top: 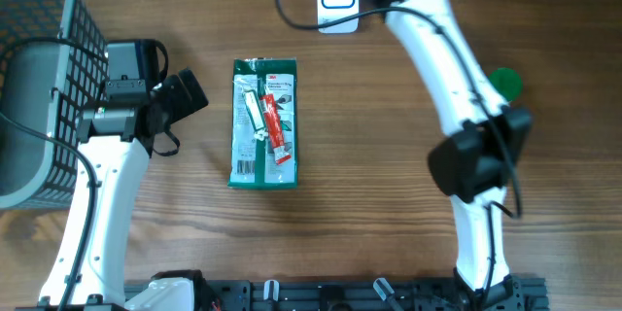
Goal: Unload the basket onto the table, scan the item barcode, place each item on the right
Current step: 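Hold the tissue pack barcode in front of the white scanner, then place the tissue pack beside the wipes pack and release, then move the right gripper to the red stick packs on the gloves pack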
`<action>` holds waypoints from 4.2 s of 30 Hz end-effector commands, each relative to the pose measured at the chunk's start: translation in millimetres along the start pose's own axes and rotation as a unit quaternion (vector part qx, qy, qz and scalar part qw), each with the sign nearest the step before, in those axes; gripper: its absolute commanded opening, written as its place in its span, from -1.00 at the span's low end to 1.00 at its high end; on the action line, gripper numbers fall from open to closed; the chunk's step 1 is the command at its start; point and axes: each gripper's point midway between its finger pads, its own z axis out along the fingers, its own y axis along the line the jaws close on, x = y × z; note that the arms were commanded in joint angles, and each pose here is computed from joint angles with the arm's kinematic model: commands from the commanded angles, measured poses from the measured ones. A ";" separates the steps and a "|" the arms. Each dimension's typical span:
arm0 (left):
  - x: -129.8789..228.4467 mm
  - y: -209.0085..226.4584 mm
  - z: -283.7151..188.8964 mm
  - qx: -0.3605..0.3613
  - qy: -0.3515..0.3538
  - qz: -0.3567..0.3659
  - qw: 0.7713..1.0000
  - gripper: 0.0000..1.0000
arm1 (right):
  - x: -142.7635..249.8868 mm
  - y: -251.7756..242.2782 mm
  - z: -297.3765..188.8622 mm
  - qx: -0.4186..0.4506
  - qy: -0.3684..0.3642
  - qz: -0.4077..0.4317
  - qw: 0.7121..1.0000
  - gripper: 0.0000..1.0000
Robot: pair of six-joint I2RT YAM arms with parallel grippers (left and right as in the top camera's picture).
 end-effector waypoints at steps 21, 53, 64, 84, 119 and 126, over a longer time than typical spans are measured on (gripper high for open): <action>-3.1 2.0 -0.4 -0.004 -0.004 0.003 1.000 1.00 | 40.8 49.1 64.9 0.035 0.067 -0.042 0.996 -0.91; -3.2 2.1 -0.4 -0.004 -0.005 0.003 1.000 1.00 | 141.6 -18.9 -154.6 -0.179 0.258 0.236 0.920 -0.91; -3.1 2.1 -0.4 -0.004 -0.004 0.003 1.000 1.00 | 271.1 20.1 -106.6 -0.200 0.420 0.287 0.838 -0.91; -3.2 2.0 -0.4 -0.004 -0.004 0.003 1.000 1.00 | 293.8 64.6 -55.7 -0.209 0.379 0.325 0.841 0.16; -3.1 2.1 -0.4 -0.004 -0.004 0.003 1.000 1.00 | 144.6 321.5 -107.7 -0.304 0.196 0.209 0.908 -0.34; -3.2 2.0 -0.4 -0.004 -0.004 0.003 1.000 1.00 | 162.9 341.4 -105.2 -0.332 0.196 0.227 0.894 -0.34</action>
